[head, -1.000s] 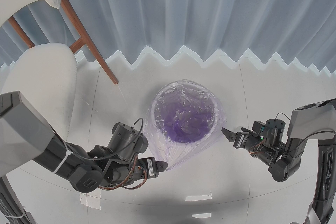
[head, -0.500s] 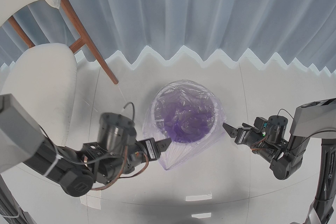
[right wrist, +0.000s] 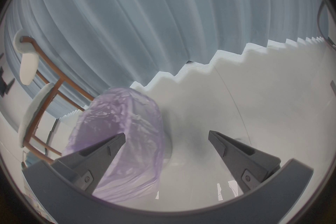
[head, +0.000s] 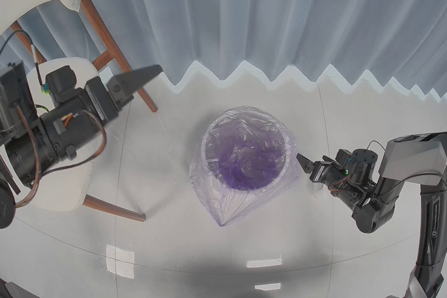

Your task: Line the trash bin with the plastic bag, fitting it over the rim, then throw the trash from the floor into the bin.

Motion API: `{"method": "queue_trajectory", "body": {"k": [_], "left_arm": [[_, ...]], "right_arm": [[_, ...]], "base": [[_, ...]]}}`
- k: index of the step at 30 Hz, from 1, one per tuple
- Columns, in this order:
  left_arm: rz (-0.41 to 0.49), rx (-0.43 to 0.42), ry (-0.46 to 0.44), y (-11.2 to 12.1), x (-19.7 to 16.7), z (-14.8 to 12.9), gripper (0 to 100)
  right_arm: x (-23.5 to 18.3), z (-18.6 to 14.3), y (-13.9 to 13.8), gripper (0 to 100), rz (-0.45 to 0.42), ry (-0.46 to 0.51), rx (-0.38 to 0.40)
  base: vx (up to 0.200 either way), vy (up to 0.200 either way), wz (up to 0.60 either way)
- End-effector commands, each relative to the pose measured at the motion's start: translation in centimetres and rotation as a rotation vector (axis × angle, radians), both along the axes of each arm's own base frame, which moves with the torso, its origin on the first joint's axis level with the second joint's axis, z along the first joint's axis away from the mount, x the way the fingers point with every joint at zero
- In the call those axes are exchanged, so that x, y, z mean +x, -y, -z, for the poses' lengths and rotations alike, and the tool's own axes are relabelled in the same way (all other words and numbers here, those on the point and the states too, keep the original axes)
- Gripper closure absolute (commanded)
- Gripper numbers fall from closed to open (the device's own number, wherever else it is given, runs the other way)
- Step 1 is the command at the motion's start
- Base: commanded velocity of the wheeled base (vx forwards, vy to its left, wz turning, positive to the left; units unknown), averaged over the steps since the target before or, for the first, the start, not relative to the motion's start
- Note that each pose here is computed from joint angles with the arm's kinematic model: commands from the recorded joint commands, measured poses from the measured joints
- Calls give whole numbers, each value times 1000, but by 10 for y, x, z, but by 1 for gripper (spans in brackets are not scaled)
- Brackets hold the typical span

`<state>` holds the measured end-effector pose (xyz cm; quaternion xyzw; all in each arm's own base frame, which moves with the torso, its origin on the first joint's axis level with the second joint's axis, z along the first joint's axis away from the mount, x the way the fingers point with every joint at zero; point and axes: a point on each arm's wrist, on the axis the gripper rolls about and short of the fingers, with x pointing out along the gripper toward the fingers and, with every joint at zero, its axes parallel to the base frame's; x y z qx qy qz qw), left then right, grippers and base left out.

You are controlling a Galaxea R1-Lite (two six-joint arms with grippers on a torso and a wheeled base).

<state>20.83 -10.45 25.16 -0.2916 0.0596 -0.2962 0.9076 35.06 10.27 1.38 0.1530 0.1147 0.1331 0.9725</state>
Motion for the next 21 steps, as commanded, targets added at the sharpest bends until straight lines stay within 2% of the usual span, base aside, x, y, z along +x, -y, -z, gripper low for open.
{"method": "queue_trajectory", "body": {"k": [1,7,12,17,21], "left_arm": [[-44,-34,88,-18,-13,-21,0],[-19,-19,55,-11,-10,-12,0],[27,-13,45,-2,-16,-8,0],[28,-9,43,-2,-17,-7,0],[31,-8,41,-2,-17,-6,0]], "right_arm": [[17,29,-4,0,41,3,-13],[17,36,-4,0,41,-14,-25],[18,56,-4,0,35,-40,-69],[20,77,-7,0,34,-69,-91],[29,84,-12,0,52,-40,-86]], "base": [[0,0,0],[0,0,0],[0,0,0],[0,0,0],[0,0,0]]}}
